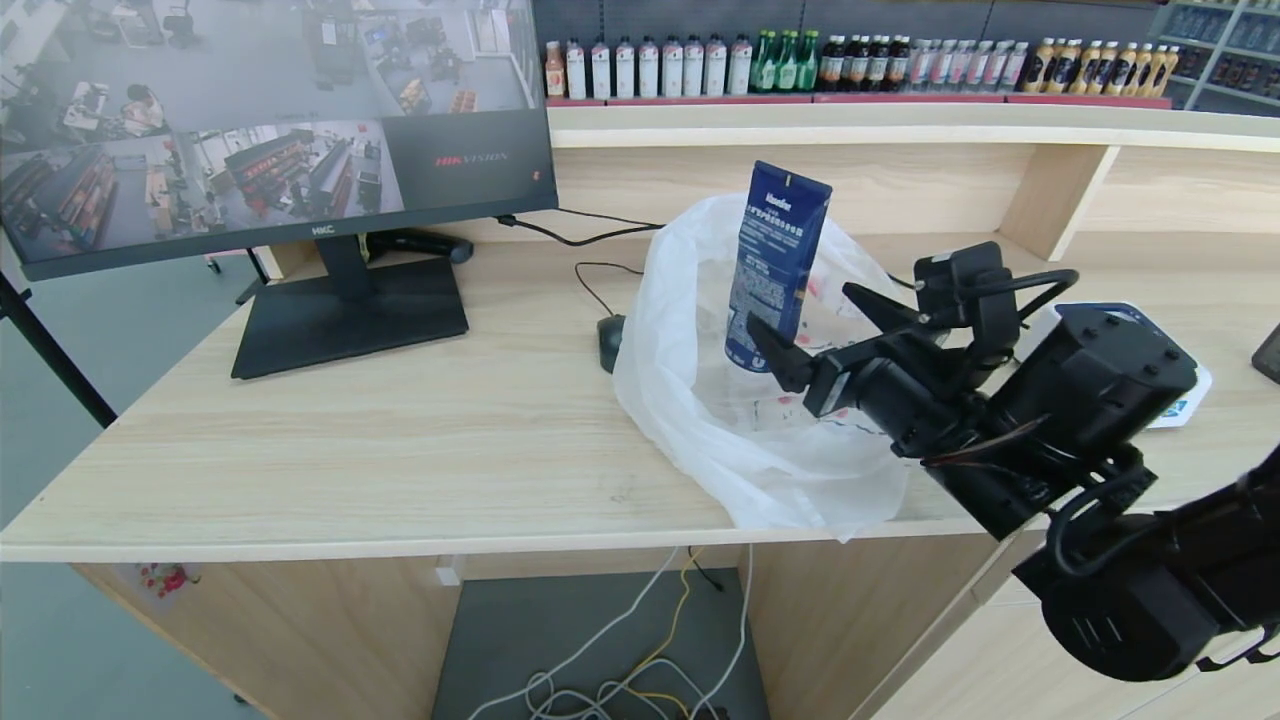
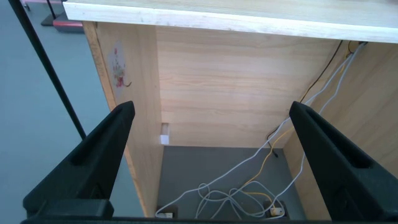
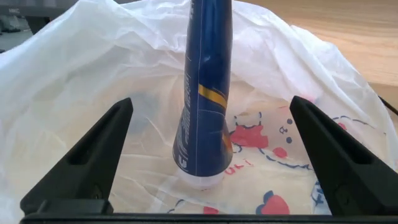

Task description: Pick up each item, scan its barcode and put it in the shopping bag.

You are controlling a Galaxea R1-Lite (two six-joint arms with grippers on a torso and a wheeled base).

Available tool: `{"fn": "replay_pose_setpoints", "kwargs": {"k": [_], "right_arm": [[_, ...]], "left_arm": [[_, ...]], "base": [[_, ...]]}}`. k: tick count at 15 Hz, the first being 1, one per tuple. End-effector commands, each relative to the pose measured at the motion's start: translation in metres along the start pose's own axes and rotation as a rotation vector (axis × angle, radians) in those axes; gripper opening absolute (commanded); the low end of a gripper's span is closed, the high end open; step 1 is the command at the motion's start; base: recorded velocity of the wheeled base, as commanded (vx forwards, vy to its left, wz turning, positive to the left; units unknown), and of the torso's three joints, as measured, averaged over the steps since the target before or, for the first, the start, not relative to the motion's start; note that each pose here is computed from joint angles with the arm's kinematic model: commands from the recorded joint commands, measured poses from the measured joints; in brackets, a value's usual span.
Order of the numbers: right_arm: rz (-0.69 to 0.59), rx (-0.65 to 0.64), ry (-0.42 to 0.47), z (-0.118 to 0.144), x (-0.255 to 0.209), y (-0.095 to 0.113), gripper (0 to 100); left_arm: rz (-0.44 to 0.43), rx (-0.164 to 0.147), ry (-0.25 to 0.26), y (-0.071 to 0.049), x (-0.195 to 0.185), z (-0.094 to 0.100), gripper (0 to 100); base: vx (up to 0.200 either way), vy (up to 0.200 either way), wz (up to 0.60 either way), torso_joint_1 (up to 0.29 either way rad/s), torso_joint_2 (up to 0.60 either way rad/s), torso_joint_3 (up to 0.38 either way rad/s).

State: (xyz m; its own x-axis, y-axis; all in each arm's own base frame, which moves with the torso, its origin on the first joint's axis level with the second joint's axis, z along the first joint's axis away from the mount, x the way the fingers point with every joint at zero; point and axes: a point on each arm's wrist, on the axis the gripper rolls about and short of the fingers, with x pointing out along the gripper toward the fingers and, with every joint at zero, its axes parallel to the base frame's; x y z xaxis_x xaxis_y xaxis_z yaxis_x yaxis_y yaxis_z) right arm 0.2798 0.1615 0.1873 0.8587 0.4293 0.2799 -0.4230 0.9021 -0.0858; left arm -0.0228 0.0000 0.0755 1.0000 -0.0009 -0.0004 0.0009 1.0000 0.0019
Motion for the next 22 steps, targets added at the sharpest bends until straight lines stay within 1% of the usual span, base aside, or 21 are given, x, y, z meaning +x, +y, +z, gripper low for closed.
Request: {"fn": "replay_pose_setpoints", "kwargs": {"k": [1, 5, 7, 9, 10, 14, 16, 20, 22], "right_arm": [[0.0, -0.003, -0.03, 0.019, -0.024, -0.003, 100], [-0.001, 0.0, -0.055, 0.033, -0.049, -0.005, 100], [-0.004, 0.008, -0.079, 0.031, -0.059, -0.006, 100], [0.007, 0.035, -0.068, 0.028, -0.065, -0.004, 100], [0.014, 0.041, -0.082, 0.032, -0.066, -0.001, 100], [0.022, 0.041, -0.093, 0.035, -0.065, 0.001, 100], [0.022, 0.049, -0.076, 0.031, -0.068, 0.0, 100], [0.022, 0.059, -0.084, 0.032, -0.064, 0.0, 100], [0.024, 0.064, -0.082, 0.031, -0.064, 0.001, 100]], "left_arm": [[0.001, 0.0, 0.0, 0.0, 0.0, 0.0, 100], [0.001, 0.0, 0.0, 0.0, 0.0, 0.0, 100], [0.001, 0.0, 0.0, 0.0, 0.0, 0.0, 100], [0.001, 0.0, 0.0, 0.0, 0.0, 0.0, 100], [0.001, 0.001, 0.0, 0.0, 0.0, 0.0, 100], [-0.001, 0.003, 0.0, 0.0, 0.0, 0.0, 100], [0.001, 0.003, 0.0, 0.0, 0.0, 0.0, 100], [-0.001, 0.003, 0.0, 0.0, 0.0, 0.0, 100], [-0.001, 0.01, 0.0, 0.0, 0.0, 0.0, 100]], "base": [[0.0, 0.0, 0.0, 0.0, 0.0, 0.0], [0.0, 0.0, 0.0, 0.0, 0.0, 0.0], [0.0, 0.0, 0.0, 0.0, 0.0, 0.0], [0.0, 0.0, 0.0, 0.0, 0.0, 0.0], [0.0, 0.0, 0.0, 0.0, 0.0, 0.0], [0.0, 0.0, 0.0, 0.0, 0.0, 0.0], [0.0, 0.0, 0.0, 0.0, 0.0, 0.0], [0.0, 0.0, 0.0, 0.0, 0.0, 0.0], [0.0, 0.0, 0.0, 0.0, 0.0, 0.0]]}}
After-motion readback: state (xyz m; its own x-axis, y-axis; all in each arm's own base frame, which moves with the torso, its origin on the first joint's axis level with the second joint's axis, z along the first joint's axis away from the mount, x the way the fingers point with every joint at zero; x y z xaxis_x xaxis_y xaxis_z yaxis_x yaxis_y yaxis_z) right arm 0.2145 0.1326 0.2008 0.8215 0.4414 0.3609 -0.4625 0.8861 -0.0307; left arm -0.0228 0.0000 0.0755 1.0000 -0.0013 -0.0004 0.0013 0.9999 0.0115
